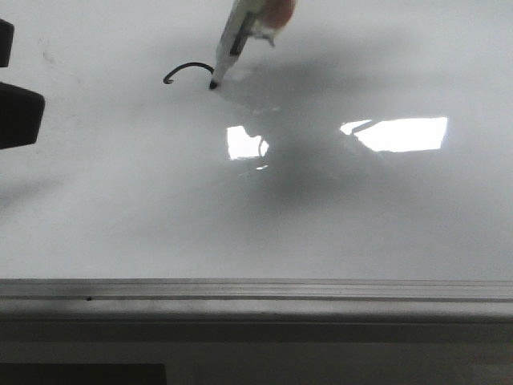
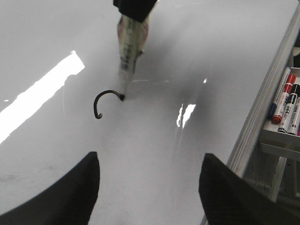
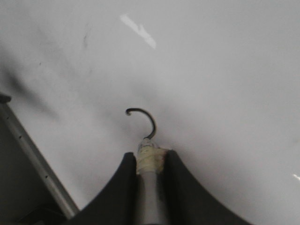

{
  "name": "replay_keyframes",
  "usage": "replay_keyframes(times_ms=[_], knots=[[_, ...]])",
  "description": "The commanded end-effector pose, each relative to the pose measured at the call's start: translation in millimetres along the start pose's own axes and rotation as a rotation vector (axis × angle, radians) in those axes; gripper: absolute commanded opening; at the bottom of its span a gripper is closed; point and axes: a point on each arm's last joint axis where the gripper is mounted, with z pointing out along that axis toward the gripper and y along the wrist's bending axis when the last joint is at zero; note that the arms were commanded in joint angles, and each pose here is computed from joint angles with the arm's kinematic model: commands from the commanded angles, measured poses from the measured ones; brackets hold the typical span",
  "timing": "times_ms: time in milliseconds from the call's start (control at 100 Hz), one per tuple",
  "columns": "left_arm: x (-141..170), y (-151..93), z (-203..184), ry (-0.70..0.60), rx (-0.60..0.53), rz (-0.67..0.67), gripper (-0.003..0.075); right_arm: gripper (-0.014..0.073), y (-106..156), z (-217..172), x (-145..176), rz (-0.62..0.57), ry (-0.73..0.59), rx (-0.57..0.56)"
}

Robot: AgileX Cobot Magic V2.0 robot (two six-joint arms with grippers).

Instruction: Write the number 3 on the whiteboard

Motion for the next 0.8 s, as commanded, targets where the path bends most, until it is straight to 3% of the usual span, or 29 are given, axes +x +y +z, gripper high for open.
replay_keyframes(times_ms=[0, 350, 520, 789], knots=[[-16.0, 3.3, -1.4, -0.094, -0.007, -0.018, 0.0419, -0.0064, 9.1, 9.0, 2.4, -0.047, -0.002, -0.017], [-16.0, 3.3, -1.4, -0.094, -0.007, -0.018, 0.0419, -0.0064, 15.4, 0.3, 21.3, -0.04, 0.103, -0.032], [-16.0, 3.3, -1.4, -0.094, -0.007, -0.018, 0.0419, -0.0064, 34.5, 32.1, 20.8, -0.05, 0.032, -0.096], [-16.9, -3.9, 9.0, -0.109, 0.048, 0.0, 0.0419, -0.0064, 49.4, 3.5, -0.4, -0.022, -0.067, -0.174]])
